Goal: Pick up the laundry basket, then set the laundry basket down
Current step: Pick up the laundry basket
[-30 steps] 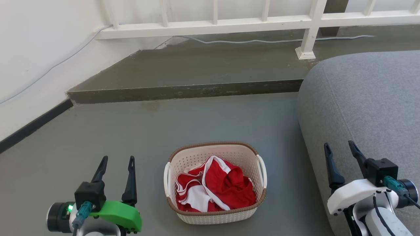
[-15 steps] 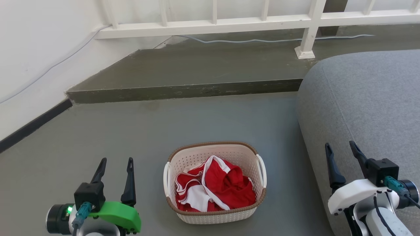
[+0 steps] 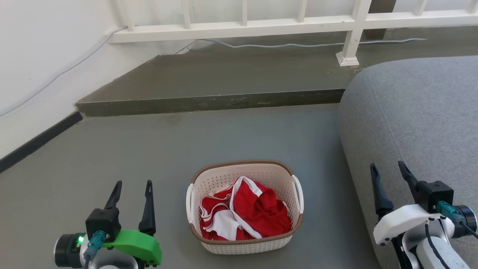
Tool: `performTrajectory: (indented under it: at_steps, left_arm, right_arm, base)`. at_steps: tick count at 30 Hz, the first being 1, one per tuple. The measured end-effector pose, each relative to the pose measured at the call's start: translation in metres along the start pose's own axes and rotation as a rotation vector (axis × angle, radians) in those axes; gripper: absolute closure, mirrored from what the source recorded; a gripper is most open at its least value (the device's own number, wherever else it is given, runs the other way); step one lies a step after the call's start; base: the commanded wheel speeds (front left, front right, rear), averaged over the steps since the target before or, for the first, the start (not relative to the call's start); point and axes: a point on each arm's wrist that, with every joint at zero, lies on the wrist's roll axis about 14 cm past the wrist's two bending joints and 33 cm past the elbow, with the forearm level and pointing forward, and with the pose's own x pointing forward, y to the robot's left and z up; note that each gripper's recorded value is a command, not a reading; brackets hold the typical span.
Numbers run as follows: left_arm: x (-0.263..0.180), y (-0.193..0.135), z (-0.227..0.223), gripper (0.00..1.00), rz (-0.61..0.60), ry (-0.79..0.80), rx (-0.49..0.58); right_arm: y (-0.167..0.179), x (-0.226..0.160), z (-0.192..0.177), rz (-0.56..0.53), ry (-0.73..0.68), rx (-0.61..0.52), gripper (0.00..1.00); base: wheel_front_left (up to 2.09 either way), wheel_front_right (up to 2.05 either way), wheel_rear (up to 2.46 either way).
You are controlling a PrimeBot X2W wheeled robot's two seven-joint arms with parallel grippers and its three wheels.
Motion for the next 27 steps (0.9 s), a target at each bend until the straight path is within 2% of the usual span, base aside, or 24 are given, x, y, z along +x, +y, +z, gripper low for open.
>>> performTrajectory:
  at_steps: [16, 27]
  left_arm:
    - [0.008, 0.001, -0.027, 0.00, 0.014, 0.090, -0.027]
    - [0.036, 0.004, -0.045, 0.00, 0.016, 0.132, -0.038]
  right_arm:
    - [0.002, 0.010, -0.027, 0.012, 0.084, 0.009, 0.00]
    - [0.007, 0.037, -0.049, 0.043, 0.142, 0.021, 0.00]
  base:
    - [0.00, 0.00, 0.00]
    - [0.00, 0.00, 0.00]
